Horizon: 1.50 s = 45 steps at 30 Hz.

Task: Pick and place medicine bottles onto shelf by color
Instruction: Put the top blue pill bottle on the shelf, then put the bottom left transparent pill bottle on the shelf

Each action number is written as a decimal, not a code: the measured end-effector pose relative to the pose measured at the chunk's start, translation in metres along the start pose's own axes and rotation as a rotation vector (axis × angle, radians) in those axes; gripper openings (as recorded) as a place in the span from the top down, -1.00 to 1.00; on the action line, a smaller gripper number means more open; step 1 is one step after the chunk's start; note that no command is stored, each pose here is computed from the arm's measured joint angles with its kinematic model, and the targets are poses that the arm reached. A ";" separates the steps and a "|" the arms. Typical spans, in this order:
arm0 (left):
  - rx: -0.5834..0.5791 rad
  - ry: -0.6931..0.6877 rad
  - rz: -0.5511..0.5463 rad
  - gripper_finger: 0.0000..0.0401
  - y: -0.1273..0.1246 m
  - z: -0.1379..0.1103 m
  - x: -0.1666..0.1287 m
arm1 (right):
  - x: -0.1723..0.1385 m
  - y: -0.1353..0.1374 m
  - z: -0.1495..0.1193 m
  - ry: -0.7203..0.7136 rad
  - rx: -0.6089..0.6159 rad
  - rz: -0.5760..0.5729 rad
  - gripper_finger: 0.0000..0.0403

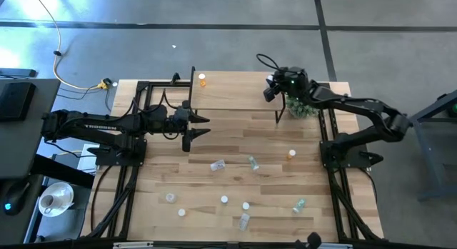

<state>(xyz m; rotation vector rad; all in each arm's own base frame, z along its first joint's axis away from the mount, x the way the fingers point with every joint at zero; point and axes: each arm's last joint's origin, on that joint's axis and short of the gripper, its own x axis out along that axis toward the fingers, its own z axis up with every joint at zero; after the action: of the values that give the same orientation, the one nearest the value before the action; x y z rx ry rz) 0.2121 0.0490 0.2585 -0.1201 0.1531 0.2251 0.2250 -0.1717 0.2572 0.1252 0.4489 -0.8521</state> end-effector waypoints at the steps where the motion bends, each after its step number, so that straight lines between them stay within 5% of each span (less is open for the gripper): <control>1: 0.000 0.000 0.000 0.10 0.000 0.000 0.000 | 0.001 0.000 -0.001 0.003 -0.001 0.000 0.46; 13: 0.007 0.000 0.000 0.10 0.000 0.000 0.000 | 0.002 0.000 -0.001 0.004 -0.009 -0.004 0.43; 26: 0.007 0.011 0.001 0.10 0.000 -0.001 0.000 | -0.002 0.000 0.002 -0.017 -0.004 -0.003 0.03; 45: -0.021 0.075 0.014 0.10 0.001 -0.007 0.000 | -0.086 0.017 0.016 -0.087 -0.031 0.164 0.01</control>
<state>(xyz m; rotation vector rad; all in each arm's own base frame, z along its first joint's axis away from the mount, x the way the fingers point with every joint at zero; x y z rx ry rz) 0.2106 0.0489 0.2513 -0.1485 0.2260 0.2367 0.1941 -0.1054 0.3077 0.0939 0.3646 -0.6863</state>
